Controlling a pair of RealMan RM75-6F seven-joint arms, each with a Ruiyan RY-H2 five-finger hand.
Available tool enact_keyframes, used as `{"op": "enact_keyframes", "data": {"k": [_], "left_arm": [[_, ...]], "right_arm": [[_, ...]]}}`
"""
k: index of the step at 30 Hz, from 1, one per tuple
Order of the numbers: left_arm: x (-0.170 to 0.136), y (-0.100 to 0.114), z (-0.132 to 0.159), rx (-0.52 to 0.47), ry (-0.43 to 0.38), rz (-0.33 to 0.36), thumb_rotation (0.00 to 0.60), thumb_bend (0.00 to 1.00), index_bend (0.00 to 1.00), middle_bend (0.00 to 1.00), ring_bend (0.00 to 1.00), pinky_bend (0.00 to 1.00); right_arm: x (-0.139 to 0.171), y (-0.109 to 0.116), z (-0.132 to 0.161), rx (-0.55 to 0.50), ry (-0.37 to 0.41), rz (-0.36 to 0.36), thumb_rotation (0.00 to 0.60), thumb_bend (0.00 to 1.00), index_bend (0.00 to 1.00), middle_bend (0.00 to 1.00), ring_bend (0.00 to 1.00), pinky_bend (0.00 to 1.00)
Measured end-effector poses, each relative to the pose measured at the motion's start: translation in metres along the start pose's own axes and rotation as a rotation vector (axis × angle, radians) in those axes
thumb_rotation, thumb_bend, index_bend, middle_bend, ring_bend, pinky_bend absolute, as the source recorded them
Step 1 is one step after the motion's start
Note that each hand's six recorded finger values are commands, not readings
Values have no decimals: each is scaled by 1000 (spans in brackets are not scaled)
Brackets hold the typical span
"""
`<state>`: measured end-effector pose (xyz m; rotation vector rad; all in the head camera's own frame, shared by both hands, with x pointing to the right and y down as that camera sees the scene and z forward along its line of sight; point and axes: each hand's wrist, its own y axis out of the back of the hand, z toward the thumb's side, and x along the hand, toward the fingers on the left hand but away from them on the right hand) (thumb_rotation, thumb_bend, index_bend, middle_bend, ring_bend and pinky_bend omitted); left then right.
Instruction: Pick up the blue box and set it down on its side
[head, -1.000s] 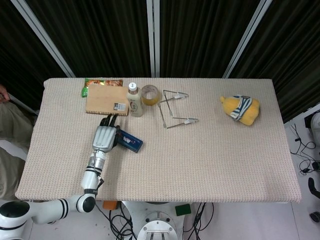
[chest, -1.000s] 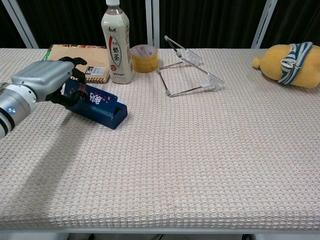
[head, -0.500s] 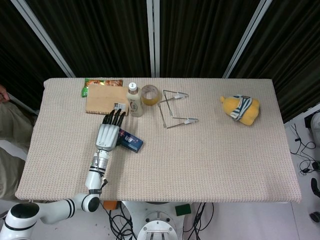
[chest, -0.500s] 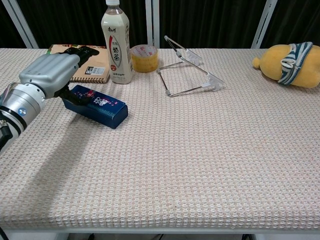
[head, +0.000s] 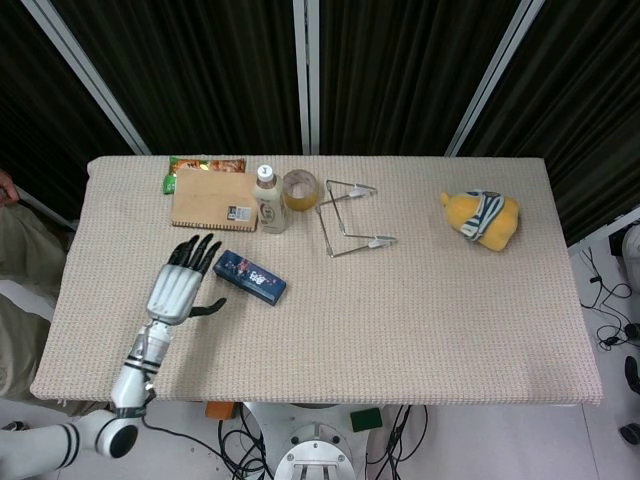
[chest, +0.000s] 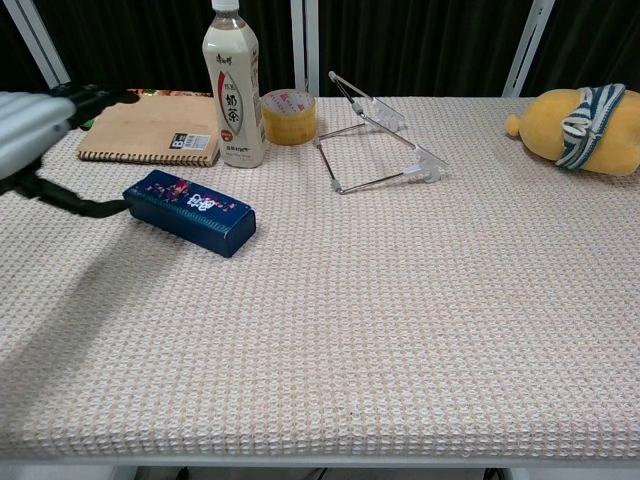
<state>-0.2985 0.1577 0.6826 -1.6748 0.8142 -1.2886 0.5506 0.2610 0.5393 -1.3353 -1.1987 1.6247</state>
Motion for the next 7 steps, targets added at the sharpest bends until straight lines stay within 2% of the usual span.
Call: {"op": "enact_keyframes", "data": {"k": [3, 5, 7], "left_arm": [[-49, 4, -34, 28, 30, -21, 193, 190, 26, 0, 0, 134], [-79, 14, -54, 49, 73, -15, 179, 190, 26, 0, 0, 134], [-99, 25, -68, 59, 110, -10, 130, 190, 25, 0, 0, 134]], "right_arm": [[2, -4, -2, 1, 12, -7, 600, 477, 0, 0, 0, 0], [5, -7, -2, -6, 22, -3, 600, 477, 0, 0, 0, 0], [7, -9, -2, -11, 32, -3, 600, 477, 0, 0, 0, 0]]}}
